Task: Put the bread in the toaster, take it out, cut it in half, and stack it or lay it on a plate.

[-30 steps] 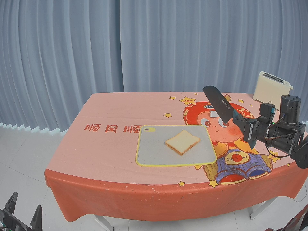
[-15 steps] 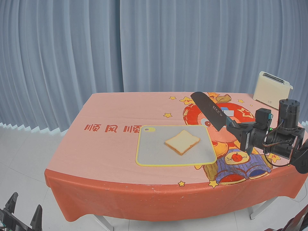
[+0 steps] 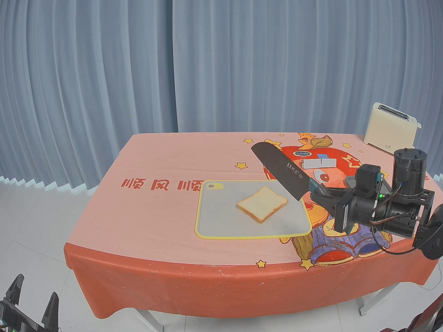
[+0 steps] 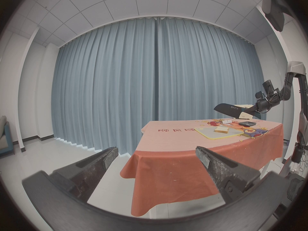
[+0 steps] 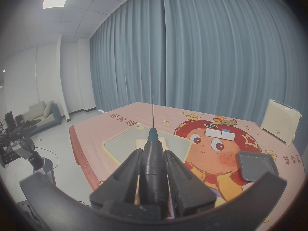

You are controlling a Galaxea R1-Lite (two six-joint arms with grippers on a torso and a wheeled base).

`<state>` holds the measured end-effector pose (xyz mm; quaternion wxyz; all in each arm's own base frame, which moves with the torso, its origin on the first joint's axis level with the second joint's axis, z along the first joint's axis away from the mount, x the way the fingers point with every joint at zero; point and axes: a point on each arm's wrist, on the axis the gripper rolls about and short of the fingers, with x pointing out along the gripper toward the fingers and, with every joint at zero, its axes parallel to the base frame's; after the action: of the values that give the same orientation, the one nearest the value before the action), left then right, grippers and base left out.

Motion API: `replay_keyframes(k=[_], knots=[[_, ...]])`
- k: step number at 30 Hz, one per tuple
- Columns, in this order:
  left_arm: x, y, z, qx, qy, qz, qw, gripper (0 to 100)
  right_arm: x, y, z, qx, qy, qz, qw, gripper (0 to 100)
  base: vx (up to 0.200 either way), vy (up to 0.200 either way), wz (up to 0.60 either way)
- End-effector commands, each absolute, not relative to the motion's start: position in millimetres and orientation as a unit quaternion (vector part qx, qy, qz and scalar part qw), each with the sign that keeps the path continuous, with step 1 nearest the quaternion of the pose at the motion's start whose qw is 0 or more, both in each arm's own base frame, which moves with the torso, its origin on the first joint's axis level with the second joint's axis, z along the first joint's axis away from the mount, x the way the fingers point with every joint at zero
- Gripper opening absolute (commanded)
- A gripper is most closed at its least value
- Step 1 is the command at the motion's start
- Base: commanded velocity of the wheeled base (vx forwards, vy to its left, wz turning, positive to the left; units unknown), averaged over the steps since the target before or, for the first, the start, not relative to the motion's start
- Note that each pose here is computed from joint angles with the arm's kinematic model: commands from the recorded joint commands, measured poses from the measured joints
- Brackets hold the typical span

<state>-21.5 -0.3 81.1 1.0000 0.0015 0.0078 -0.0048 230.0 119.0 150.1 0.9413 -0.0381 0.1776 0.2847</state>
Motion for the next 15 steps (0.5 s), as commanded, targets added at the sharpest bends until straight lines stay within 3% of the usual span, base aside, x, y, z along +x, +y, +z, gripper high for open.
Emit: replay_keyframes(k=[1,9,10,15], knots=[[-20,0,77,0.001,0.012,-0.004,1.000,100,226,123,144,-0.043,0.188,0.293,0.936,0,0.000,0.000,0.00],[-20,0,77,-0.003,0.012,-0.003,1.000,100,229,124,137,-0.046,0.200,0.289,0.935,0,0.000,0.000,0.00],[-20,0,77,-0.003,0.012,-0.003,1.000,0,228,124,137,-0.047,0.201,0.290,0.935,0,0.000,0.000,0.00],[-20,0,77,-0.003,0.012,-0.003,1.000,0,228,125,131,-0.050,0.212,0.290,0.932,0,0.000,0.000,0.00]])
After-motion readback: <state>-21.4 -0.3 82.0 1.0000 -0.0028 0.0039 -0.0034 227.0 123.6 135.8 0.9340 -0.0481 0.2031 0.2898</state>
